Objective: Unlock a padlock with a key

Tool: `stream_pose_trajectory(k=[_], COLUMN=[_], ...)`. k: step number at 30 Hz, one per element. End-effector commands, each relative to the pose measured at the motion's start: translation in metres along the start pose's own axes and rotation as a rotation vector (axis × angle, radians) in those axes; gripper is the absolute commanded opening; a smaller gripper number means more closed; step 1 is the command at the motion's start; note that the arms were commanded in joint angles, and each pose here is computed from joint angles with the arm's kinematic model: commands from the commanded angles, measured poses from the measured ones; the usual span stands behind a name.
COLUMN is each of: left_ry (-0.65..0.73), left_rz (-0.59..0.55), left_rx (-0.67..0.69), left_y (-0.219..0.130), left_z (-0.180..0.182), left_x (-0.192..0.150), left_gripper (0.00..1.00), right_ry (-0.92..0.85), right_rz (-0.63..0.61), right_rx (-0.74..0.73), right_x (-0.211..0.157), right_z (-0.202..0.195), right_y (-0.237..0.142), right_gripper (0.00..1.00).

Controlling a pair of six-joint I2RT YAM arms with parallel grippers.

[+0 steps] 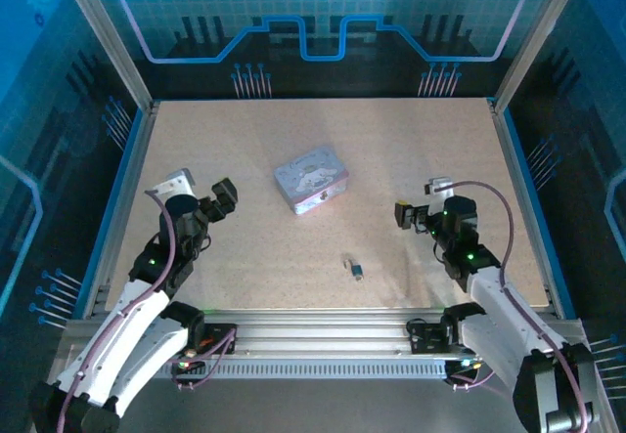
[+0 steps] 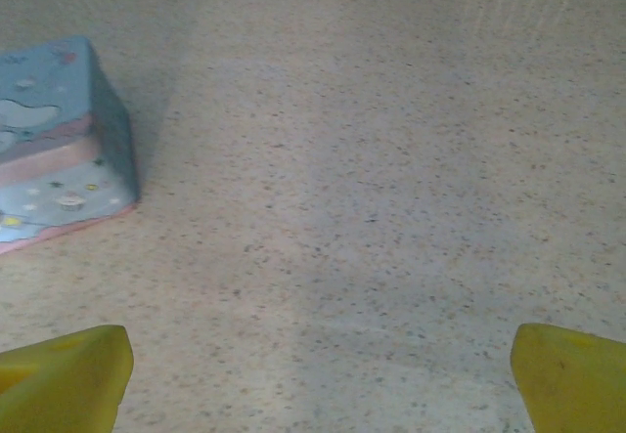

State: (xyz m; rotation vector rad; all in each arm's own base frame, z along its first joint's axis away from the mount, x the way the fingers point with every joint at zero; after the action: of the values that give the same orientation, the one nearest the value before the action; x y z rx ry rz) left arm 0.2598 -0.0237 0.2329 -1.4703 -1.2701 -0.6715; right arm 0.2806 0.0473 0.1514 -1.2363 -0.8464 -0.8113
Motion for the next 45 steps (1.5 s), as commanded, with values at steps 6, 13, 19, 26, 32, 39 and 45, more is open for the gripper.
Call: stream_pose_trajectory(k=[6, 13, 19, 26, 32, 39, 45], left_ry=[0.099, 0.142, 0.146, 0.149, 0.155, 0.159, 0.167], left_rz=[-0.044, -0.045, -0.051, -0.045, -0.038, -0.036, -0.035], left_rx=[0.070, 0.074, 0.073, 0.067, 0.068, 0.070, 0.072], left_y=[0.016, 0.022, 0.024, 0.026, 0.028, 0.028, 0.028], left_z=[0.010, 0.014, 0.015, 0.014, 0.014, 0.015, 0.015], left_x=[-0.003, -0.013, -0.016, -0.018, -0.019, -0.020, -0.019], left_gripper=[0.99, 0.99, 0.99, 0.99, 0.99, 0.99, 0.99], right_ry=[-0.036, -0.063, -0.090, -0.143, -0.174, -0.189, -0.190], right_rz=[-0.089, -0.096, -0.128, -0.146, -0.179, -0.192, -0.205], right_rx=[-0.065, -0.045, -0.019, -0.015, -0.014, 0.003, 0.000], right_x=[0.015, 0.009, 0.011, 0.014, 0.011, 0.003, -0.005], right_z=[-0.016, -0.015, -0.013, -0.012, -0.012, -0.010, -0.012], right_y=[0.023, 0.043, 0.053, 0.058, 0.063, 0.068, 0.073], right_gripper=[1.00, 1.00, 1.00, 1.00, 1.00, 1.00, 1.00])
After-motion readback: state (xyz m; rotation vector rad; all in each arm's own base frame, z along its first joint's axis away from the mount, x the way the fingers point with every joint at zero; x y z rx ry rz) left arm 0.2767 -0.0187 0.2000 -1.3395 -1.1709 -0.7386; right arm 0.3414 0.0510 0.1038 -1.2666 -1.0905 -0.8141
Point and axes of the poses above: each hand's point on the last joint's axis, 136 mm out from that joint toward the fingers, its own y axis out along the fingers, its own z axis along the line the jaws close on, x = y × z, the point moved 3 cm from there along -y, back along the fingers, and after that the axes turned 5 degrees about y, right-handed, at the moved point
